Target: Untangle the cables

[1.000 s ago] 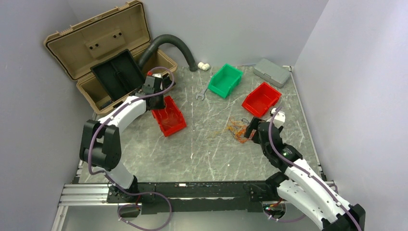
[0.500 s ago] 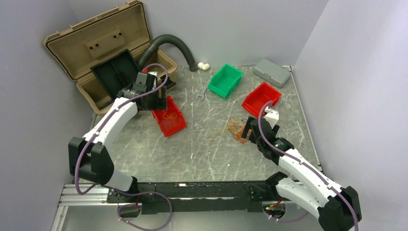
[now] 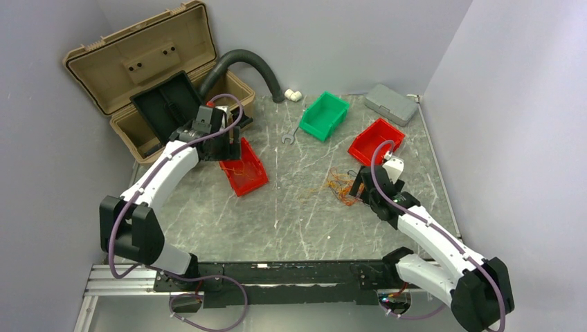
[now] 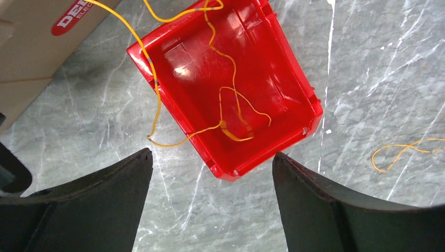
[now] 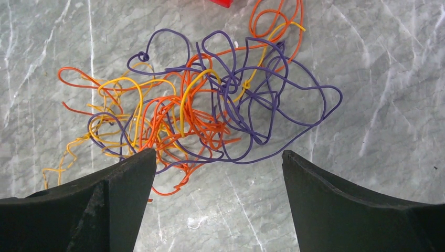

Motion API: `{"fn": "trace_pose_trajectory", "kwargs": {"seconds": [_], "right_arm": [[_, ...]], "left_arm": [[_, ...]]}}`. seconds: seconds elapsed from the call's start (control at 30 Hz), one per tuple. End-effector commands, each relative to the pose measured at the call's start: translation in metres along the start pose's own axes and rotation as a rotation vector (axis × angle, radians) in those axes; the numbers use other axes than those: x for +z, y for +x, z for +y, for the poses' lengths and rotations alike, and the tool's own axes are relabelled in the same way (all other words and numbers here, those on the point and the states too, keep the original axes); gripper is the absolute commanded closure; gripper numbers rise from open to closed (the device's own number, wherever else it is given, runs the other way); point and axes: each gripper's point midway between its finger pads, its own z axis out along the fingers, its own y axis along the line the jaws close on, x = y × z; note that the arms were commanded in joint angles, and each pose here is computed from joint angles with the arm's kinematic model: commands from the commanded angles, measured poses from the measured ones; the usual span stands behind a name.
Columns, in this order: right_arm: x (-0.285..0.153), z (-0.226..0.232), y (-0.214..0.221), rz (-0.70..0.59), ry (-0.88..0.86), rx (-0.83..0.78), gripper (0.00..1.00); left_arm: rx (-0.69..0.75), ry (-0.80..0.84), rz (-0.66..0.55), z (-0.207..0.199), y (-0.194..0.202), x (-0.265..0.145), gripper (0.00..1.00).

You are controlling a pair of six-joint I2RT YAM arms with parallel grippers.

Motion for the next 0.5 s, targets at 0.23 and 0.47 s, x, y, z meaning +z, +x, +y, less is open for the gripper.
{"fn": "trace_pose_trajectory", "kwargs": {"seconds": [0.23, 0.47], "right_arm": [[-0.014, 0.015, -0.020, -0.052, -0.090, 0.043, 0.08], [-0.017, 0.017, -0.024, -0.059, -0.105, 0.028, 0.09]], "left_arm": [[-0.129, -0.033, -0.233, 0.012, -0.037, 0.010, 0.19], [-0.159, -0.072, -0.345, 0.017, -0.072, 0.021, 0.34]]}}
